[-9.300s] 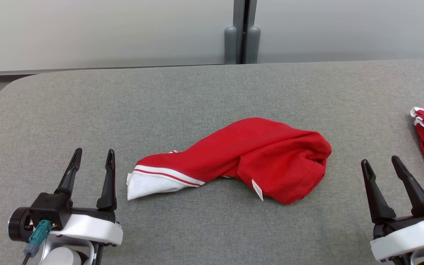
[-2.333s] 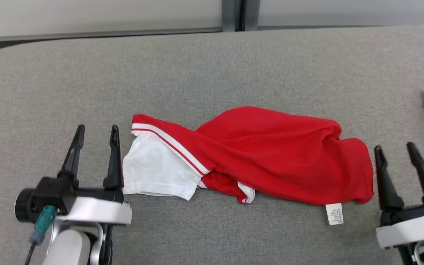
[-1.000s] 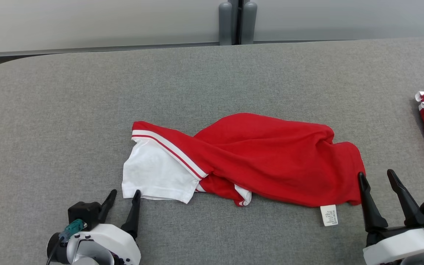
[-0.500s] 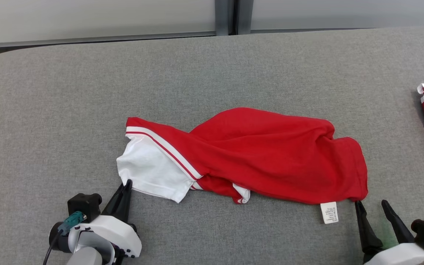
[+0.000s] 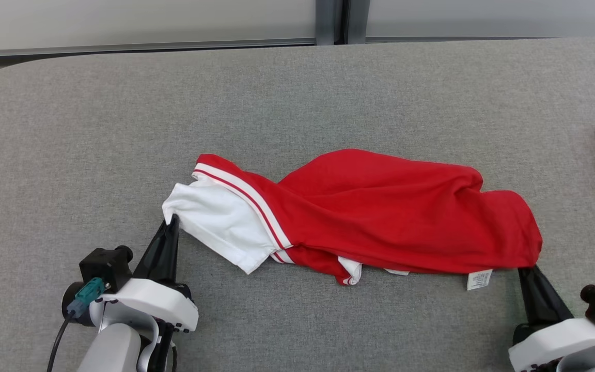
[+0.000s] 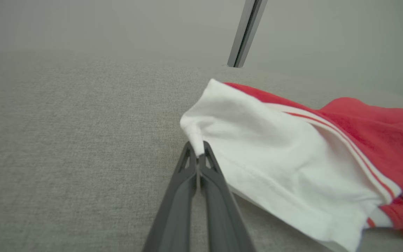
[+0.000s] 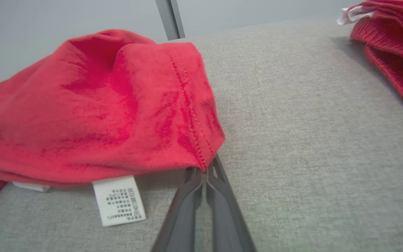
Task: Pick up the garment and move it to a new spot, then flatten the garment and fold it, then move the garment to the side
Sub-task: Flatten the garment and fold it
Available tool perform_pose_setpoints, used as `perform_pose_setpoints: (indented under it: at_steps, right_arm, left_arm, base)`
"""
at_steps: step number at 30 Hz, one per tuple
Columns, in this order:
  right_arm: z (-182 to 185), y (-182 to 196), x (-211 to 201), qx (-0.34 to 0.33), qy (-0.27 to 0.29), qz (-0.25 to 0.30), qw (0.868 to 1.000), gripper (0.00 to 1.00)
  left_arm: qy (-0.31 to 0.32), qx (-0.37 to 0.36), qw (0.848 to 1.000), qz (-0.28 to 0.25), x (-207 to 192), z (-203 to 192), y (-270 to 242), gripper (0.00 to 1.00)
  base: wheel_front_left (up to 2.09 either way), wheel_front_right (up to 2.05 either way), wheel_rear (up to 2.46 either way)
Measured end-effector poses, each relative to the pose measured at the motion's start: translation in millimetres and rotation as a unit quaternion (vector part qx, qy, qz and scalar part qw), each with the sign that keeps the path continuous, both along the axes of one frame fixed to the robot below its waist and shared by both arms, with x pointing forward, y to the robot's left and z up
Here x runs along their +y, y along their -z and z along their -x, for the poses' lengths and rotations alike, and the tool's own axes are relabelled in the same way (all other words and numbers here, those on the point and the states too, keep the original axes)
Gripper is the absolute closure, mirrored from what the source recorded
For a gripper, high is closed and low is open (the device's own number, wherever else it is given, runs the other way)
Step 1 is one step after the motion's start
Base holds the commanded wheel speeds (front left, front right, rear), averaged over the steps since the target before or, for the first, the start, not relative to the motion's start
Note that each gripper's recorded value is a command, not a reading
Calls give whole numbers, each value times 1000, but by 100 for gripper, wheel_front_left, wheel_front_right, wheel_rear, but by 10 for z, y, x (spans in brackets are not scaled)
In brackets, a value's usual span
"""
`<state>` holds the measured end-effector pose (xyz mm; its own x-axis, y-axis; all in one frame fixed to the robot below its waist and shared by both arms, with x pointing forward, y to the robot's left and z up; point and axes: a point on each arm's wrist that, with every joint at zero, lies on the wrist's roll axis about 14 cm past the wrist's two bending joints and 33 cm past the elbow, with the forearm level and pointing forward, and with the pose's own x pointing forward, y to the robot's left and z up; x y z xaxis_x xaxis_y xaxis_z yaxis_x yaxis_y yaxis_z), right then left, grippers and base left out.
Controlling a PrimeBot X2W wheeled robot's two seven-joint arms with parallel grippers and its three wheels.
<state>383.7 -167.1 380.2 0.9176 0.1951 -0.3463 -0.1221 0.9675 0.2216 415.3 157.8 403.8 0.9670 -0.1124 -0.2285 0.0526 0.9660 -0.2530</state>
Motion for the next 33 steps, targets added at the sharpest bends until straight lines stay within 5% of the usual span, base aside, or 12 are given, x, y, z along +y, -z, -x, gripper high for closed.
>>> perform_pose_setpoints:
  at_steps: [12, 21, 26, 33]
  right_arm:
    - [-471, -1097, -101, -174, -24, 52, 983, 100]
    - [-629, -2367, -238, -324, -22, 109, 940, 100]
    - [-551, -2817, -260, -368, -16, 121, 922, 100]
    - [-582, -2822, -285, -354, -11, 101, 930, 100]
  left_arm:
    - [6, -204, 978, -37, -27, -252, -1264, 100]
    - [2, -418, 907, -52, -93, -141, -2850, 100]
    - [15, -477, 877, -65, -150, 16, -3421, 100]
    - [31, -471, 880, -54, -205, -87, -3526, 100]
  base:
    - [0, 0, 0]
    - [0, 0, 0]
    - [0, 0, 0]
    - [0, 0, 0]
